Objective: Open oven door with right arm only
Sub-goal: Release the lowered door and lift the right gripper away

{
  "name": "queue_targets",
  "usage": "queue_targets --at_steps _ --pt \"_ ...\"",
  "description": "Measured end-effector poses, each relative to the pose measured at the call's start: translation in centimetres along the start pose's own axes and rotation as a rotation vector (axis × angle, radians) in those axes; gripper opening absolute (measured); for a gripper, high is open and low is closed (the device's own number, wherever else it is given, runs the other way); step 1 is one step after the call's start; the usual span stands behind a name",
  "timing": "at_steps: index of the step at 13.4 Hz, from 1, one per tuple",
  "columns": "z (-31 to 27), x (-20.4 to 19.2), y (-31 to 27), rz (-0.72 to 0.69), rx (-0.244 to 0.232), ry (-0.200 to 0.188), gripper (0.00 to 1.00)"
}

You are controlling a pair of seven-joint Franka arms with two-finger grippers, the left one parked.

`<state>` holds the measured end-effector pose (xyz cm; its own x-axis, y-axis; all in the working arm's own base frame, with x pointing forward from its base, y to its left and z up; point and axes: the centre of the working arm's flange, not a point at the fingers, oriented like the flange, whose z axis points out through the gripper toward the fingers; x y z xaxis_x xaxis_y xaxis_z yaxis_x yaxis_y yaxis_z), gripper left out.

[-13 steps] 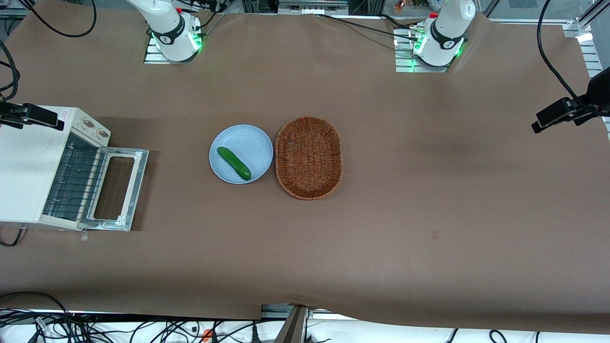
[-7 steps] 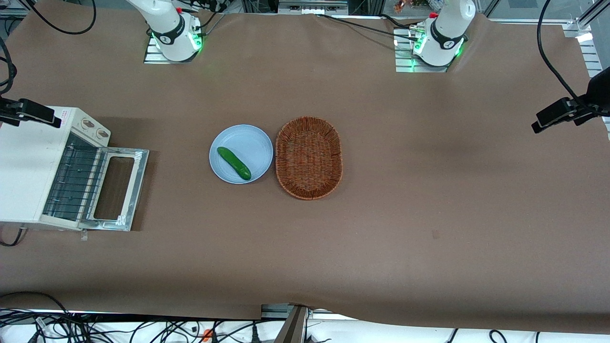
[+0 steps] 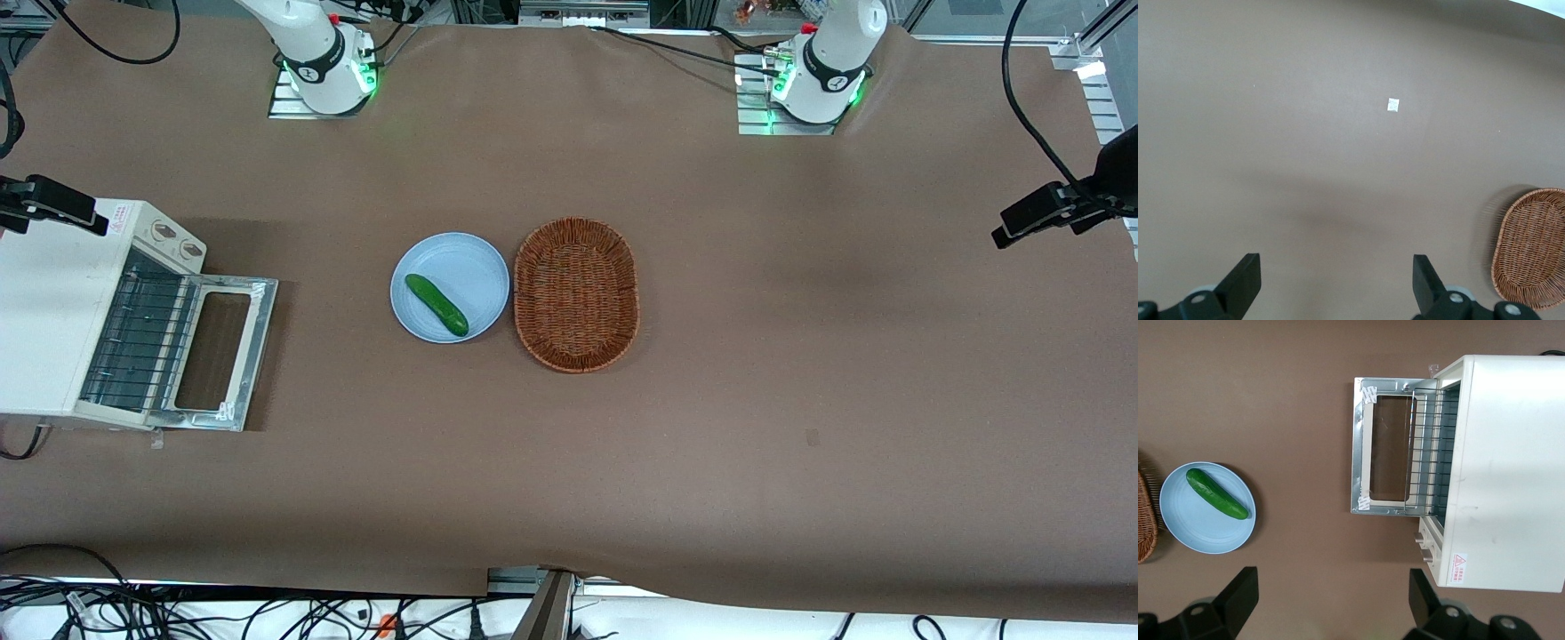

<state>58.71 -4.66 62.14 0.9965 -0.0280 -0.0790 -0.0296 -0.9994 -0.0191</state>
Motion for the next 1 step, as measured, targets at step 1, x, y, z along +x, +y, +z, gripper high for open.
queue_targets --at_steps 1 --pt "0.01 -0.01 0.0 0.0 0.0 -0.001 1.0"
